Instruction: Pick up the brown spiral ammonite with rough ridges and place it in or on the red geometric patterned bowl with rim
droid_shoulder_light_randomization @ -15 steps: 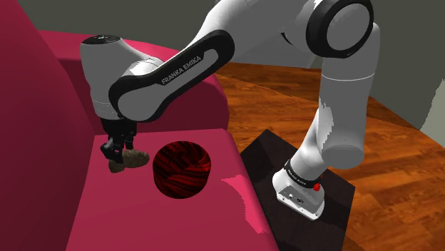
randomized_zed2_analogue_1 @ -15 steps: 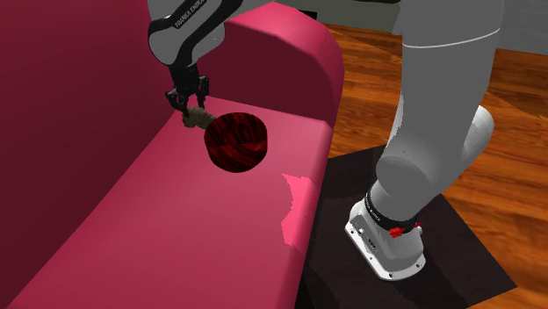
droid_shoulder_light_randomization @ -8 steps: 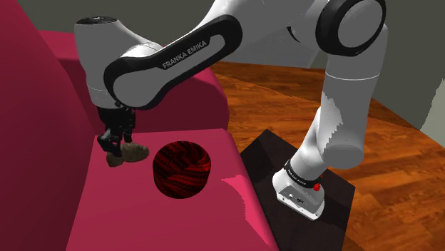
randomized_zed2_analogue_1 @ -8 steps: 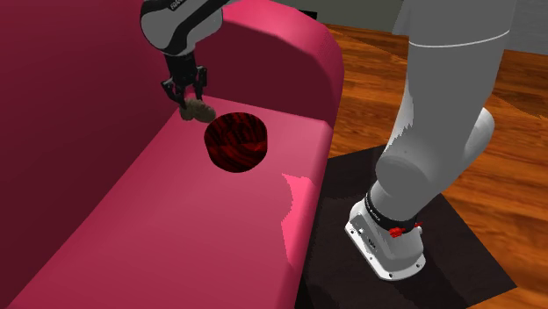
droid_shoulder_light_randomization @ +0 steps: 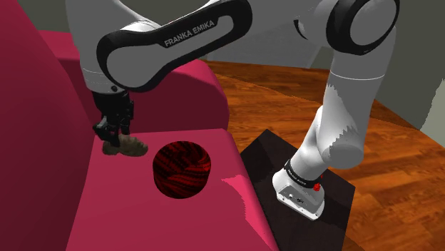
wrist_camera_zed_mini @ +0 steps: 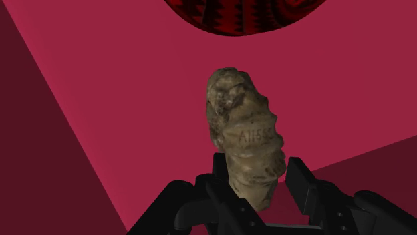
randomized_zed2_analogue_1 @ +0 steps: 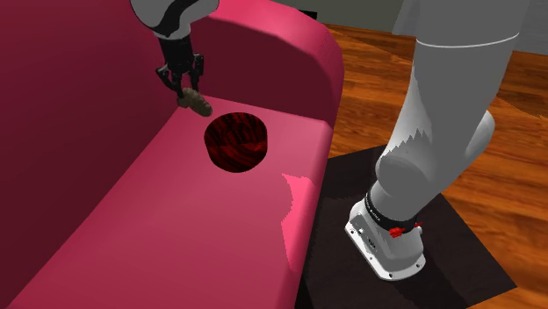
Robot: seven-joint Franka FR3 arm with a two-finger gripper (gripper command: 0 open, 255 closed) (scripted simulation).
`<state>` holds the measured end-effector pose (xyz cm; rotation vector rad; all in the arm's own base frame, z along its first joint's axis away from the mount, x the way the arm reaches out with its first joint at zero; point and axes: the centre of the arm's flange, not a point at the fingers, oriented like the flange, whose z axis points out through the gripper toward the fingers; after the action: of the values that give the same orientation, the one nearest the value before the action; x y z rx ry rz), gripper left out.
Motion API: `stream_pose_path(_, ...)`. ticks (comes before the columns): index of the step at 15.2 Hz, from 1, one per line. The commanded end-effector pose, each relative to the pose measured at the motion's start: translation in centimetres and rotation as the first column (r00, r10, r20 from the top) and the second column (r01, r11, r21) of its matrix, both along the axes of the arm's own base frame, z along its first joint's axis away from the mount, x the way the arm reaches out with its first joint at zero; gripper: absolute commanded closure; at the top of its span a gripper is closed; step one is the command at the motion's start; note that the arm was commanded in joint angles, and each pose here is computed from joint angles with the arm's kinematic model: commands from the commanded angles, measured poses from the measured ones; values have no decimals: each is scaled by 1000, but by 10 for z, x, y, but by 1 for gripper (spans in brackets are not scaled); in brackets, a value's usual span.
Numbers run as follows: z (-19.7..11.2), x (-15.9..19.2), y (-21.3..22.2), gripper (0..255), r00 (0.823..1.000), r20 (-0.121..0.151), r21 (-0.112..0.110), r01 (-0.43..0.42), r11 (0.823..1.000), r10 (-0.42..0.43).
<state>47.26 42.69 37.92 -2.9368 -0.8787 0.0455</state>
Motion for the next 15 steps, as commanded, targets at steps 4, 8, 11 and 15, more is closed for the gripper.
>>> stream_pose_path(4,26,0,1,255,1000,0,0,0,1000,0)
stream_pose_path(8,48,0,1,255,1000,0,0,0,1000,0)
stream_pose_path(11,63,0,1,255,1000,0,0,0,1000,0)
stream_pose_path(15,85,0,1,255,1000,0,0,0,1000,0)
